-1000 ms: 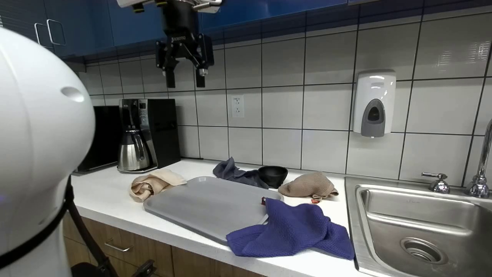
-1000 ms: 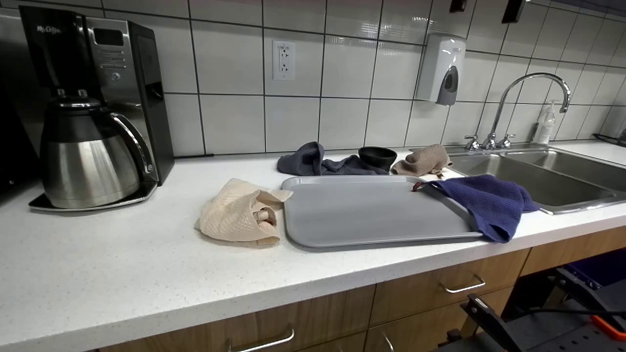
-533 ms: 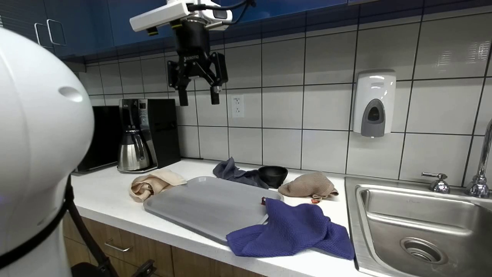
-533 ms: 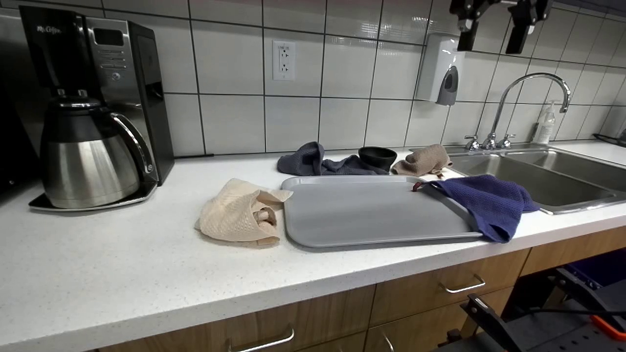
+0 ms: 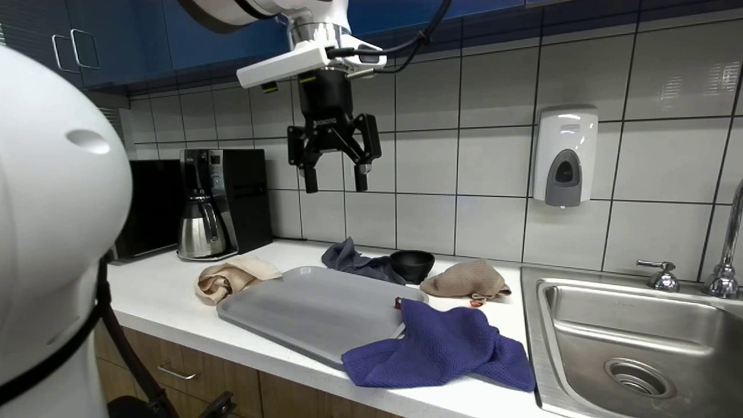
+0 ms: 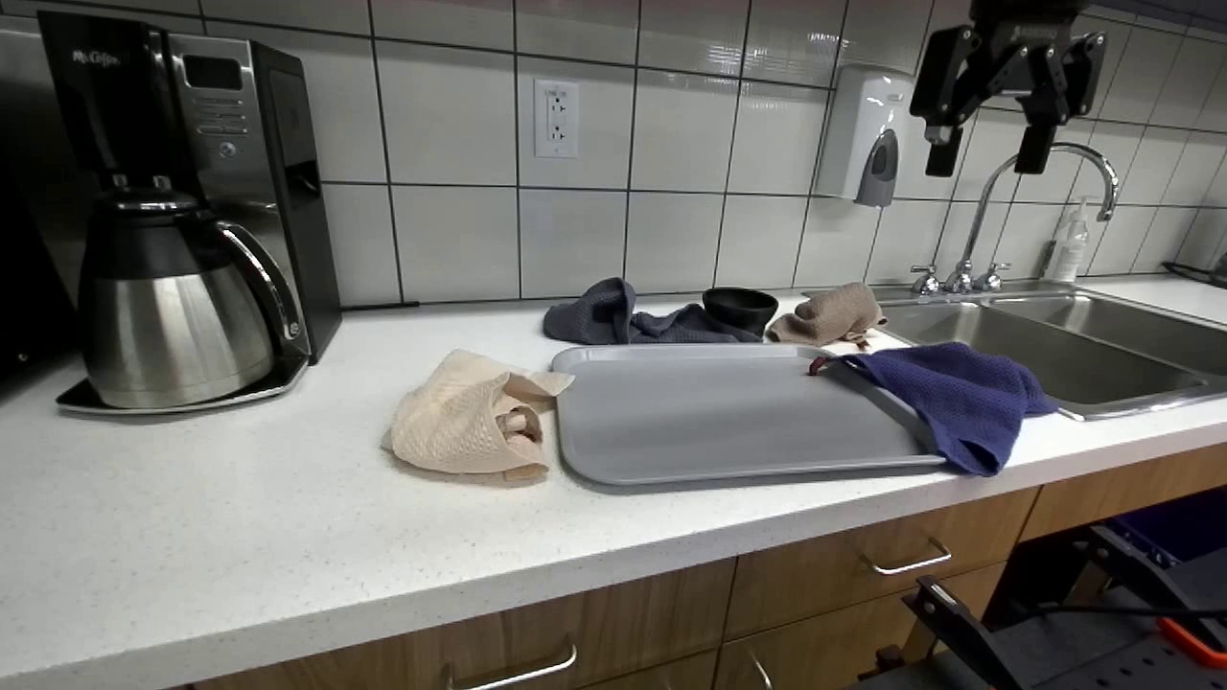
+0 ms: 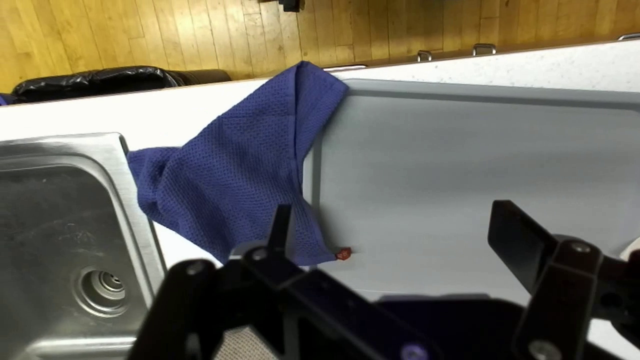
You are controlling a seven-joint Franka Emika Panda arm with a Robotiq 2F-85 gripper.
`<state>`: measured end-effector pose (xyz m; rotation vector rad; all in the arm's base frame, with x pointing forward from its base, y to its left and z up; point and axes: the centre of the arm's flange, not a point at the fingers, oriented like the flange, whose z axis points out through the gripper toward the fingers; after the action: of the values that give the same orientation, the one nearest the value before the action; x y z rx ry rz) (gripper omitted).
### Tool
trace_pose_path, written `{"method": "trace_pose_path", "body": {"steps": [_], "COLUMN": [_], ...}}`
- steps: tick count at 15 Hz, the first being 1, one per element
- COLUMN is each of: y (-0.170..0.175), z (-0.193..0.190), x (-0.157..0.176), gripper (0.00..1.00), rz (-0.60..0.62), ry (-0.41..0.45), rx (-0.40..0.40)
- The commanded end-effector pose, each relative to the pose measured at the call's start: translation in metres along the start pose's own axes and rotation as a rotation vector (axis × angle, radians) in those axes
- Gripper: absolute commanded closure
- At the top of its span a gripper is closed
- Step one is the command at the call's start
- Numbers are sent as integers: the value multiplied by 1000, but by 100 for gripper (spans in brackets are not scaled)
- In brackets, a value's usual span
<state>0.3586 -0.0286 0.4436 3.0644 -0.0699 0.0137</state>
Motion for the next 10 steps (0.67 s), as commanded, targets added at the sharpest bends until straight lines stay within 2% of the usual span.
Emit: {"method": "trace_pose_path", "body": {"steps": [1, 2, 10], "y": [27, 13, 14], "z": [18, 10, 15], "x": [13, 4, 5], "gripper": [0, 0, 0], "rz": [26, 26, 28], "ry": [-23, -15, -26], "rx": [-2, 5, 5]}}
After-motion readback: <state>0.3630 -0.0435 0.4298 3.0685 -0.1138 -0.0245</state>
